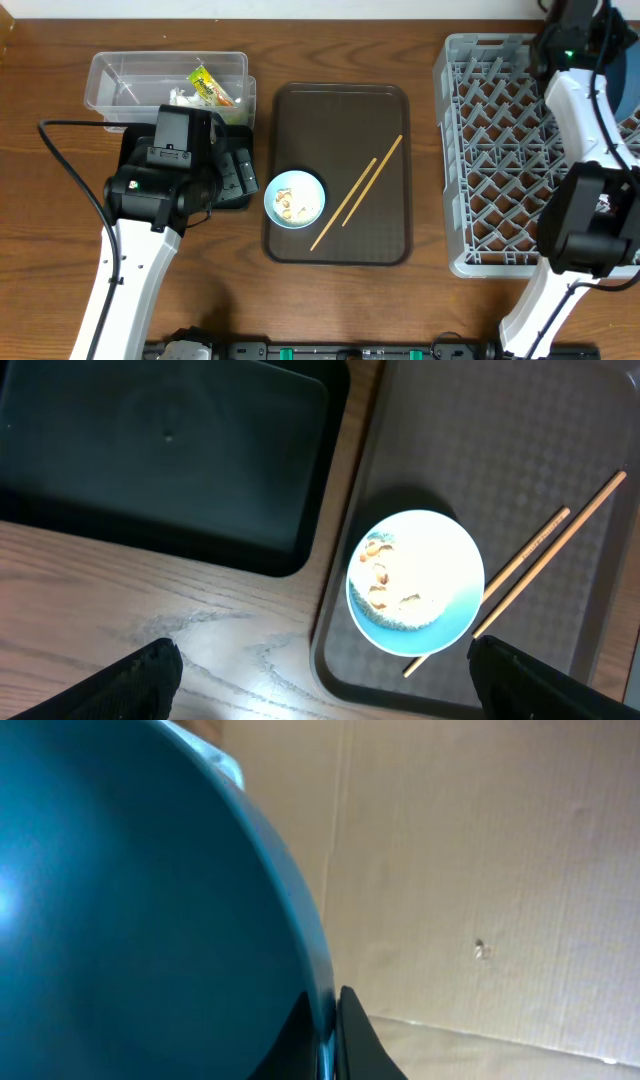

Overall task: Sort waste into correct bins and load items into the dishwasher rack
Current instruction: 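Carry the blue plate into the rack and set it down with the right gripper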

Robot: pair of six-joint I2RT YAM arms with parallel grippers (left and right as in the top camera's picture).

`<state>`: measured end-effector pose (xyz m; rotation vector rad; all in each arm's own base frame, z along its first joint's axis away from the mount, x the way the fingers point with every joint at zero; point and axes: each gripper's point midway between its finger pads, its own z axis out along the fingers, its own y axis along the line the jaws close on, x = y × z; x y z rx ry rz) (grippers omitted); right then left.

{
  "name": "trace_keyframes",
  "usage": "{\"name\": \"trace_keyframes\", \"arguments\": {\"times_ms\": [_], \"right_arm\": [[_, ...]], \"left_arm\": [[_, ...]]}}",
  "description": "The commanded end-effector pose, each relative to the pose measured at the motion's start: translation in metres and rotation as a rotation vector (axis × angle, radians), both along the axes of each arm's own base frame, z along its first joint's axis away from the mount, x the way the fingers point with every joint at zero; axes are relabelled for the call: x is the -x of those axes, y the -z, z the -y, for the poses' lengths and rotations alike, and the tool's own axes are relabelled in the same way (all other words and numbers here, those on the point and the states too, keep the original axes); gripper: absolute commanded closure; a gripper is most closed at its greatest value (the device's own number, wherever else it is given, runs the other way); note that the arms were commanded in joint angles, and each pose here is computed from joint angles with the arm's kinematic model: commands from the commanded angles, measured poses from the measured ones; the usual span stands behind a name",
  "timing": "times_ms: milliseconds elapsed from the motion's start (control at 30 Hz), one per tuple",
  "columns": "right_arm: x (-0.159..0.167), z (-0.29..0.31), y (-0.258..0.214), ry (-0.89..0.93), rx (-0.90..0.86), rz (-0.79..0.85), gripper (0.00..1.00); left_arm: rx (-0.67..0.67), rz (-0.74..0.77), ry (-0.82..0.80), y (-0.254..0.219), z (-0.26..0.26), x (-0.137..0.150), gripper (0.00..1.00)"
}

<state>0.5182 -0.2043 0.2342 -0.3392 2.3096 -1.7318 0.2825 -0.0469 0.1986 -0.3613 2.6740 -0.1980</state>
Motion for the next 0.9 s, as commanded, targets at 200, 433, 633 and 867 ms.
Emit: {"name": "trace_keyframes", "arguments": {"times_ms": [200,433,633,867], "right_arm": [[0.017,-0.014,0.057,0.076,-0.118,0.027,0.8],[0.024,-0.019,0.035,0.107,-0.185,0.185,0.54],[0.02,-0.046,-0.017,-0.029,-0.385,0.367,0.3],[0.038,-0.104,-0.065,-0.223,-0.763,0.499,0.34]], "left_arm": [[-0.021,-0.017,-0.006,0.007,-0.005,0.001,0.05],[-0.021,-0.017,-0.006,0.007,-0.005,0.001,0.05],[-0.021,-0.017,-0.006,0.007,-0.005,0.001,0.05],[-0.022,-0.017,-0.005,0.007,-0.005,0.001,0.05]]}}
